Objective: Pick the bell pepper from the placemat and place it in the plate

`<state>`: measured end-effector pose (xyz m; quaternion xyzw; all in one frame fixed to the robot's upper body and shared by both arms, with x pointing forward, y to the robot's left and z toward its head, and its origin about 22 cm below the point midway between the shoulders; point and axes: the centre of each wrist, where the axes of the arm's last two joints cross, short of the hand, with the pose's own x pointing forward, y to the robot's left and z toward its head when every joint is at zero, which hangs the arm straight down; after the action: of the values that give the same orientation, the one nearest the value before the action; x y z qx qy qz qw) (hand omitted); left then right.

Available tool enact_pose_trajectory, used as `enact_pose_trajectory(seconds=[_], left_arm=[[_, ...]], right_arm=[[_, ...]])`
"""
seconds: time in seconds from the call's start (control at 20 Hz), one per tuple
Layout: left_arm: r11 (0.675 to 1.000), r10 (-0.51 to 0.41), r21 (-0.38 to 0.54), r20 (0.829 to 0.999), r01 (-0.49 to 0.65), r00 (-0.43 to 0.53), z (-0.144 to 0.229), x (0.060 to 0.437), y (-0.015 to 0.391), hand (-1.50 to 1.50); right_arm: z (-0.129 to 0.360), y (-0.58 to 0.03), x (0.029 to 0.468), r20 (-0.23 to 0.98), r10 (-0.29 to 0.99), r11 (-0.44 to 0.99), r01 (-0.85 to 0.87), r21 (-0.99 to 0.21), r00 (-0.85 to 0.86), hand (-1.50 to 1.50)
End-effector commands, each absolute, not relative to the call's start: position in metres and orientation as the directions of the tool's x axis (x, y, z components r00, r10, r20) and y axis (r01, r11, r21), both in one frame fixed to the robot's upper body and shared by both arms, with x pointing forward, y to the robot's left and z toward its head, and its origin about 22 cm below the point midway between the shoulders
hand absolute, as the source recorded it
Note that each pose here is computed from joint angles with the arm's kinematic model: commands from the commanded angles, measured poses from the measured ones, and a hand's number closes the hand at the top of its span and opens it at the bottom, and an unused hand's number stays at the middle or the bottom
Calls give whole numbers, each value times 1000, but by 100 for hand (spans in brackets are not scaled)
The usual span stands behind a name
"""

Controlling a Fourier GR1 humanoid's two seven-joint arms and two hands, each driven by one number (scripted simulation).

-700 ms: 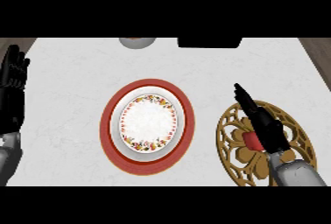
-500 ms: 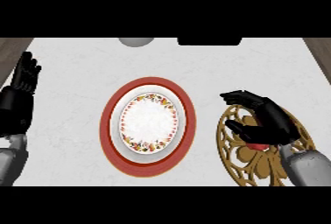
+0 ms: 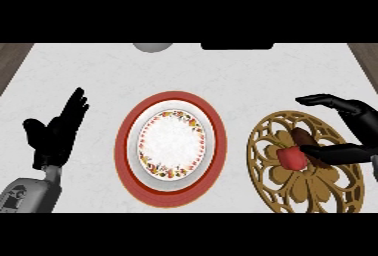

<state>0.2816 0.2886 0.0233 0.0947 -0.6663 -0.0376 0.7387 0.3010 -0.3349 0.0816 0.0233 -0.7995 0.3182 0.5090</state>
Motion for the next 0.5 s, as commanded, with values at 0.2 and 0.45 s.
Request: enact_pose_trajectory(seconds=[0.2,0.45], left_arm=[[987,-159,162,973,-6,165,13,287,268,0],[988,-145,151,973,-22,180,15,275,289,0]], right_arm=[[62,-401,299,699,411,565,-438,-699,-586,-150],[84,-410,307,612,512,446,-423,-789,-603,-150]])
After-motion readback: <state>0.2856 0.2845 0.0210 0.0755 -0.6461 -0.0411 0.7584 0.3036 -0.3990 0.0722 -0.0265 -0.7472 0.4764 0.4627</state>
